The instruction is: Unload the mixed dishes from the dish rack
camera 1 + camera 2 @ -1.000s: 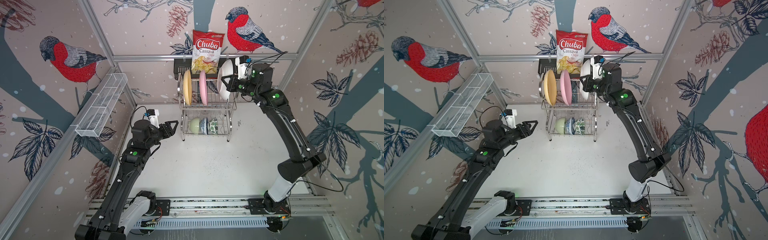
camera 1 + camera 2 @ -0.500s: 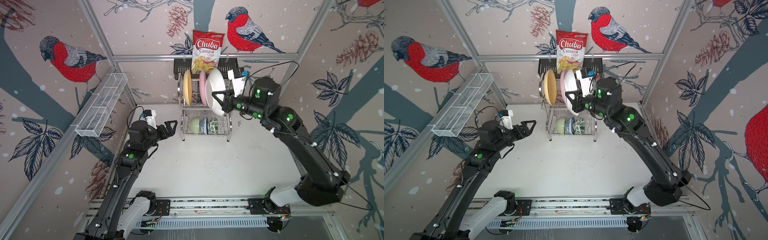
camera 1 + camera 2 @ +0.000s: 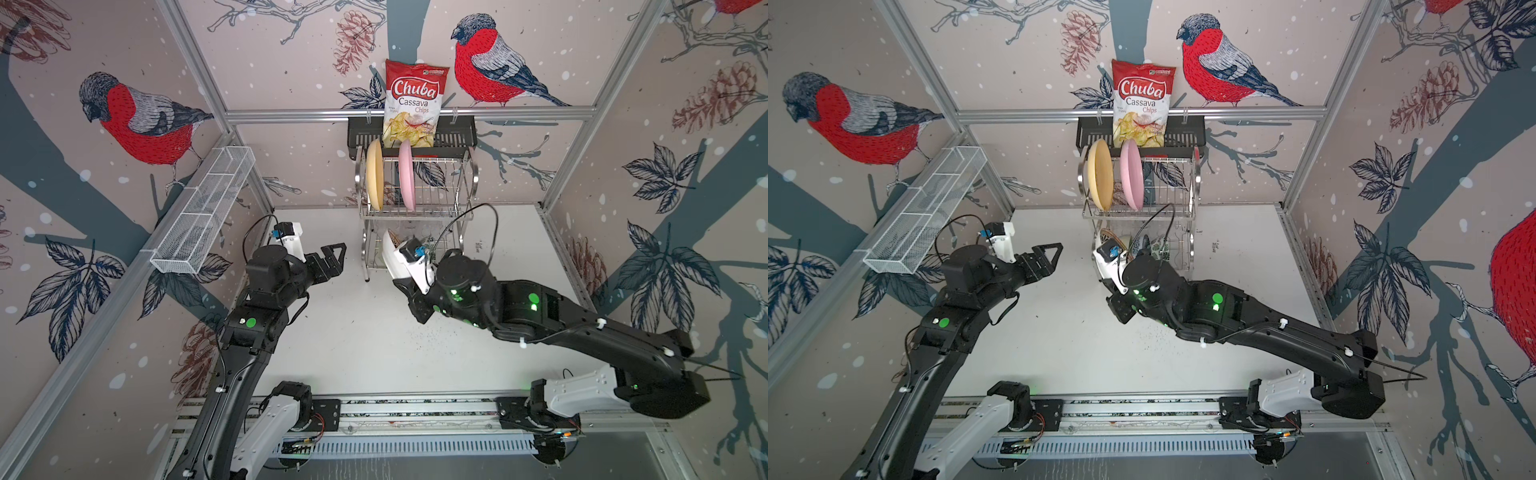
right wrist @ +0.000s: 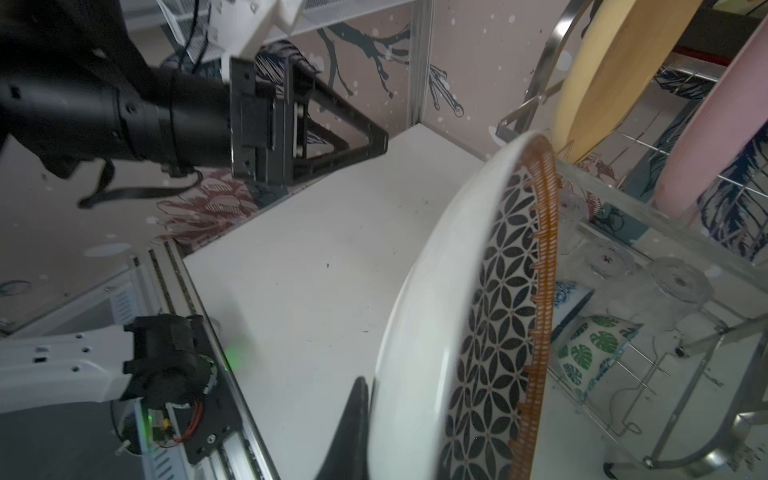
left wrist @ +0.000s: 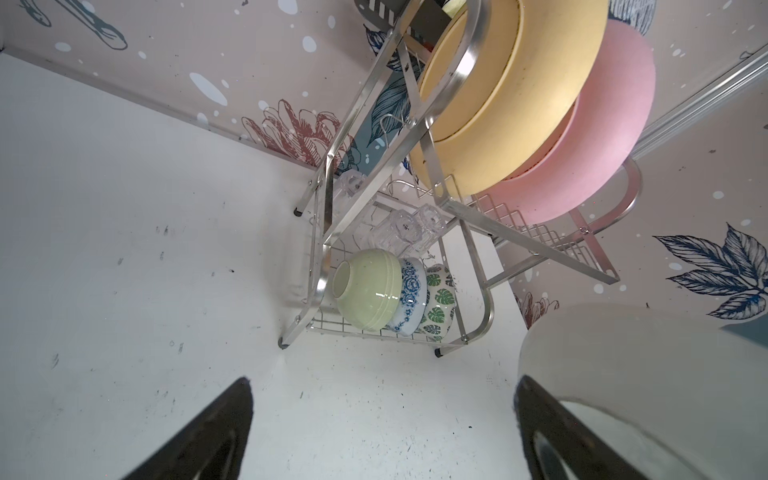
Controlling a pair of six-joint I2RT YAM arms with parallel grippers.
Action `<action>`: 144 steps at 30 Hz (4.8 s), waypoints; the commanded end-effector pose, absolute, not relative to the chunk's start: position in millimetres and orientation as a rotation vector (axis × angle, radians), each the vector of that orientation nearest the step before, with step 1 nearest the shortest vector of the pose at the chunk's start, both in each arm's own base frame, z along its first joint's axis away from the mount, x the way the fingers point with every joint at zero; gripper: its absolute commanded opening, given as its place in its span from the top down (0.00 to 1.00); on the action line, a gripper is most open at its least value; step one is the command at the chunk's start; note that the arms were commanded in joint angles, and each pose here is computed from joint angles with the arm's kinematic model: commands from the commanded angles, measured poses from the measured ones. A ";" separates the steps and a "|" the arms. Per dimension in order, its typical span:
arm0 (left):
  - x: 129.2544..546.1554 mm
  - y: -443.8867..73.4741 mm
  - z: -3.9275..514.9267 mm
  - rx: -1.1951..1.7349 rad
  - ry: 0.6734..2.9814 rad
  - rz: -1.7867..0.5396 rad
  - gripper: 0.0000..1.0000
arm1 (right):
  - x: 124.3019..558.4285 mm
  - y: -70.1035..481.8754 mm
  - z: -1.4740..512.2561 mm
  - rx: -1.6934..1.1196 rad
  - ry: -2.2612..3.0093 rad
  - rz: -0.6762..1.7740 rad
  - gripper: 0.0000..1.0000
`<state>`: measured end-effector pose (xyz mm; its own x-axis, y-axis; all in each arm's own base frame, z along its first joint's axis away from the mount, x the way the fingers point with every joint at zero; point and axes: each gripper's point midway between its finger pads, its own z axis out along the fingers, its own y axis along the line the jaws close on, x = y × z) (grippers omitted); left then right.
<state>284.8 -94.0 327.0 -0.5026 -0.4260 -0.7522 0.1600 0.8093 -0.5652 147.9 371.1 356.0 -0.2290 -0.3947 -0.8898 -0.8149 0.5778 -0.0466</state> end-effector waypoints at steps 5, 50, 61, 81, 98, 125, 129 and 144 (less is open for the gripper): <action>281.6 -94.1 315.4 -0.196 2.079 -0.697 0.03 | 165.1 375.0 313.9 -0.988 1.769 0.176 1.00; 233.4 -174.9 202.7 0.036 2.384 -1.246 1.00 | 149.8 450.8 217.7 -1.255 1.399 -0.484 1.00; 230.7 -179.0 208.8 0.034 2.357 -1.299 1.00 | 129.7 463.4 194.2 -1.297 1.544 -0.181 0.51; 242.3 -180.0 192.5 -0.002 2.350 -1.304 1.00 | 134.7 416.6 267.2 -0.920 1.868 1.127 0.44; 245.8 -186.6 197.6 0.037 2.299 -1.364 1.00 | 220.1 300.4 195.1 -0.404 2.251 0.932 0.52; 210.0 -206.1 102.8 -0.017 2.489 -1.155 1.00 | 188.4 296.0 114.2 -0.223 2.449 1.022 1.00; 206.4 -208.6 89.0 -0.034 2.506 -1.159 1.00 | 182.5 292.1 100.3 -0.212 2.479 0.986 1.00; 212.8 -205.8 36.5 -0.069 2.617 -1.050 1.00 | 193.8 276.6 74.1 -0.121 2.502 0.897 1.00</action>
<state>207.5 -210.1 45.2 -0.9544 -0.1615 -0.2512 0.0701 0.6966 -0.7140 182.9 265.7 60.9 -0.9110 0.0469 -0.4097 -0.2026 0.8143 0.5438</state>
